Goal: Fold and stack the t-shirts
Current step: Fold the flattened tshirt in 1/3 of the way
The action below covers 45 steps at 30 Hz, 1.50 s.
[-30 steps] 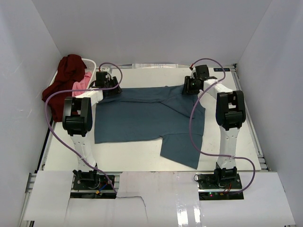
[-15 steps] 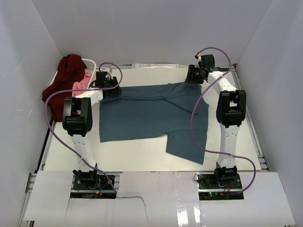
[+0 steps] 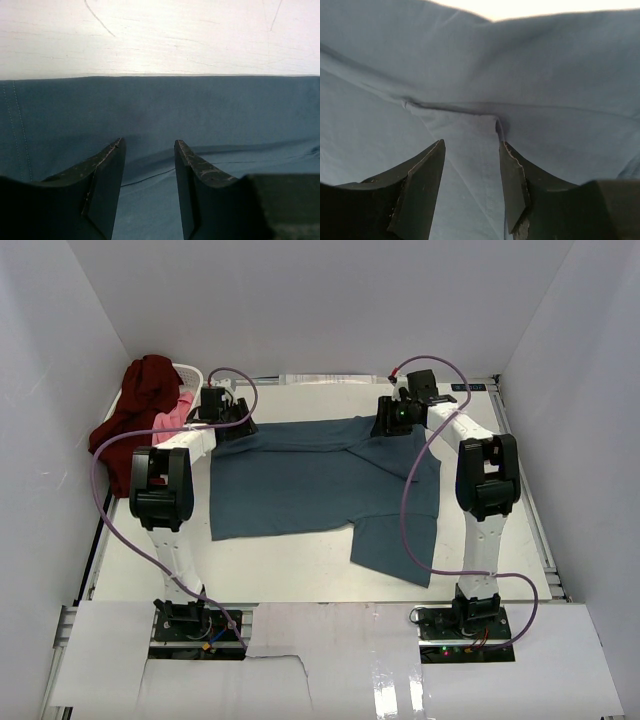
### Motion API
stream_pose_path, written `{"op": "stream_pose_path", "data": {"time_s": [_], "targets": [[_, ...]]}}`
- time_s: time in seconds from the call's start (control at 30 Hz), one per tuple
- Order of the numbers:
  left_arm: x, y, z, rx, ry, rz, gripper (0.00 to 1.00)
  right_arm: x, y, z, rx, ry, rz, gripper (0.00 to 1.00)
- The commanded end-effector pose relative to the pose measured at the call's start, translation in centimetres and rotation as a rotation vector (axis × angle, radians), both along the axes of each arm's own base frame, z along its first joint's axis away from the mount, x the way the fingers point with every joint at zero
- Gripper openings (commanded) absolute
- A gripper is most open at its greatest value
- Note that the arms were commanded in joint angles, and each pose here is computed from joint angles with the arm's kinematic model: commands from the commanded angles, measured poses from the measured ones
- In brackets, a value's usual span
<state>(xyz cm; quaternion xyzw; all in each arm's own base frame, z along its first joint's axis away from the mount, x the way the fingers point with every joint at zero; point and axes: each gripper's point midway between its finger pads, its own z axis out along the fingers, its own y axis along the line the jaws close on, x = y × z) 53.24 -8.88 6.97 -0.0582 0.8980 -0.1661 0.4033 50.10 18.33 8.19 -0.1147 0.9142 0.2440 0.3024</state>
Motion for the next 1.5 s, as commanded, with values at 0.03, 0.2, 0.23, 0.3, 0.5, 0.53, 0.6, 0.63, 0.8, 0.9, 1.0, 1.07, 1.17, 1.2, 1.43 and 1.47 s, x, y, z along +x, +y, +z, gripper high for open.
{"op": "stream_pose_path", "data": {"time_s": [0.03, 0.2, 0.23, 0.3, 0.5, 0.53, 0.6, 0.63, 0.8, 0.9, 1.0, 1.07, 1.17, 1.2, 1.43, 1.47], "targets": [[0.4, -0.2, 4.7, -0.005, -0.094, -0.019, 0.55, -0.2, 1.0, 0.2, 0.011, -0.024, 0.047, 0.54], [0.3, -0.2, 4.5, -0.003, -0.089, -0.021, 0.55, -0.4, 1.3, -0.8, 0.009, -0.004, 0.058, 0.55], [0.3, -0.2, 4.4, -0.002, -0.089, -0.022, 0.55, -0.4, 1.4, -1.0, 0.008, -0.001, 0.060, 0.55], [0.4, -0.2, 4.5, -0.002, -0.090, -0.022, 0.55, -0.5, 1.5, -1.6, 0.006, 0.008, 0.062, 0.55], [0.4, -0.3, 4.3, -0.003, -0.088, -0.029, 0.55, -0.1, 1.8, -2.9, 0.006, 0.022, 0.068, 0.55], [0.4, -0.2, 4.4, -0.001, -0.088, -0.027, 0.55, 0.0, 1.9, -3.2, 0.005, 0.026, 0.070, 0.55], [0.4, -0.2, 4.4, 0.001, -0.089, -0.028, 0.55, 0.3, 1.9, -3.0, 0.004, 0.017, 0.071, 0.55], [0.4, -0.2, 4.4, 0.002, -0.089, -0.029, 0.55, 0.3, 2.0, -3.2, 0.006, 0.020, 0.073, 0.55], [0.3, -0.1, 4.3, 0.005, -0.087, -0.029, 0.55, 0.4, 2.3, -3.2, 0.015, 0.020, 0.085, 0.36], [0.2, -0.3, 4.3, 0.003, -0.087, -0.033, 0.55, 0.1, 2.5, -3.1, 0.017, 0.008, 0.088, 0.23], [0.2, -0.3, 4.2, 0.001, -0.083, -0.034, 0.55, 0.1, 2.7, -2.3, 0.018, -0.010, 0.092, 0.08], [0.2, -0.3, 4.3, 0.001, -0.087, -0.034, 0.55, 0.0, 2.8, -1.9, 0.021, -0.015, 0.099, 0.08], [0.1, -0.5, 4.3, -0.003, -0.086, -0.038, 0.55, -0.5, 3.1, -0.9, 0.020, -0.031, 0.112, 0.08], [0.1, -0.5, 4.3, -0.003, -0.084, -0.038, 0.55, -0.8, 3.5, -0.1, 0.021, -0.048, 0.120, 0.08], [0.0, -0.7, 4.4, 0.000, -0.089, -0.045, 0.55, -3.7, 4.1, 1.4, 0.016, -0.062, 0.150, 0.08], [0.1, -0.8, 4.5, 0.001, -0.091, -0.048, 0.55, -4.4, 4.2, 1.0, 0.012, -0.048, 0.157, 0.08]]}}
